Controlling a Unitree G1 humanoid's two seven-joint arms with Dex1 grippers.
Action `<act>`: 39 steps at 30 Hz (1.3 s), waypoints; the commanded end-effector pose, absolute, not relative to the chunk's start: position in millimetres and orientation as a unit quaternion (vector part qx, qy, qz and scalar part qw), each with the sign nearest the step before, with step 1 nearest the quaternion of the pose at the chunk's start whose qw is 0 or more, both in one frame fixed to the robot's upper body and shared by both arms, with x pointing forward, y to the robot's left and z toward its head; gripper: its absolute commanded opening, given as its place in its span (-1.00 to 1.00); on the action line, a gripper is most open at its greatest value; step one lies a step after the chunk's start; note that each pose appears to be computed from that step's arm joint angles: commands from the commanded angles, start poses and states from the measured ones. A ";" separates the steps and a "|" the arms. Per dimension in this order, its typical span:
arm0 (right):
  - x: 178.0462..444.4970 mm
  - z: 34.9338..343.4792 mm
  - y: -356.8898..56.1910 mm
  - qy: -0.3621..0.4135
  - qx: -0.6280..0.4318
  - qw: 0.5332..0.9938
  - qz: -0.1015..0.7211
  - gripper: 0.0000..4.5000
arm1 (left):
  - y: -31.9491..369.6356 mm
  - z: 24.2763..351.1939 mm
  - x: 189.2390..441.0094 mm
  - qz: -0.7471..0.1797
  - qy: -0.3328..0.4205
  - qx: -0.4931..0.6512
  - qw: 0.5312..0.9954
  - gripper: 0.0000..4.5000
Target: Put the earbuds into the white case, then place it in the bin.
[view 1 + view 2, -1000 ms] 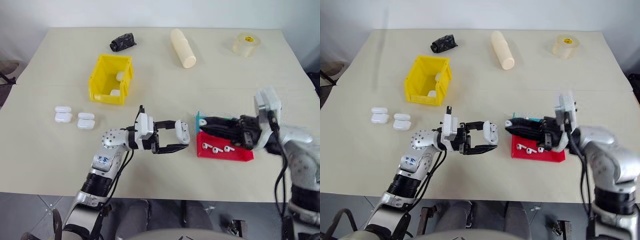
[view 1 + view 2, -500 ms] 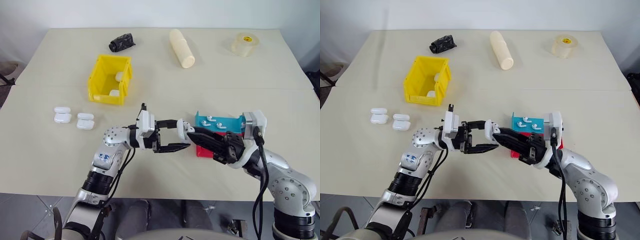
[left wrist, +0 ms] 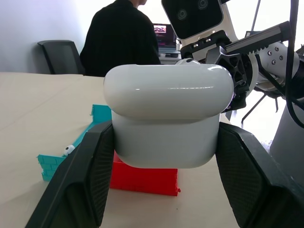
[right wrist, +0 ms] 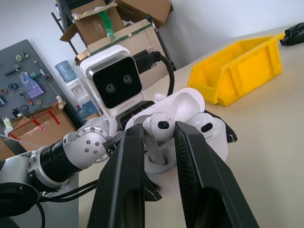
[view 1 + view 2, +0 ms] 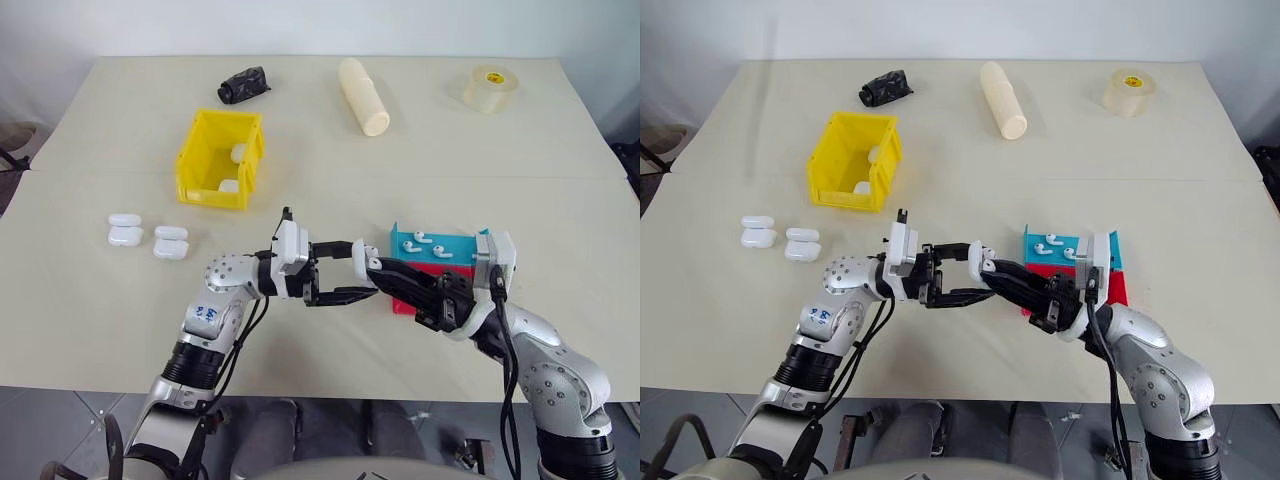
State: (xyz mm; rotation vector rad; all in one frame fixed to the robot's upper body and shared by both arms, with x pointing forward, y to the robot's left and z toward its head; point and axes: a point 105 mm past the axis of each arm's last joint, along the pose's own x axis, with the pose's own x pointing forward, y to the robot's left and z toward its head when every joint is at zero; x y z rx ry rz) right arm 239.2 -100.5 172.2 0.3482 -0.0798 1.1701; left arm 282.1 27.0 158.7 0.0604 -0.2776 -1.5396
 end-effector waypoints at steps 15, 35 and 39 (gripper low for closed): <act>240.4 195.5 -146.4 -0.026 0.074 0.844 0.530 0.67 | 26.1 178.7 274.5 -0.699 -0.172 0.090 0.688 0.24; 246.5 191.0 -88.8 0.068 -0.073 0.801 0.590 -0.98 | 3.3 156.2 289.1 -0.690 -0.054 0.287 0.663 0.24; 251.9 174.8 -107.9 0.092 -0.084 0.811 0.572 -0.98 | 8.6 160.2 290.2 -0.681 -0.065 0.287 0.671 0.24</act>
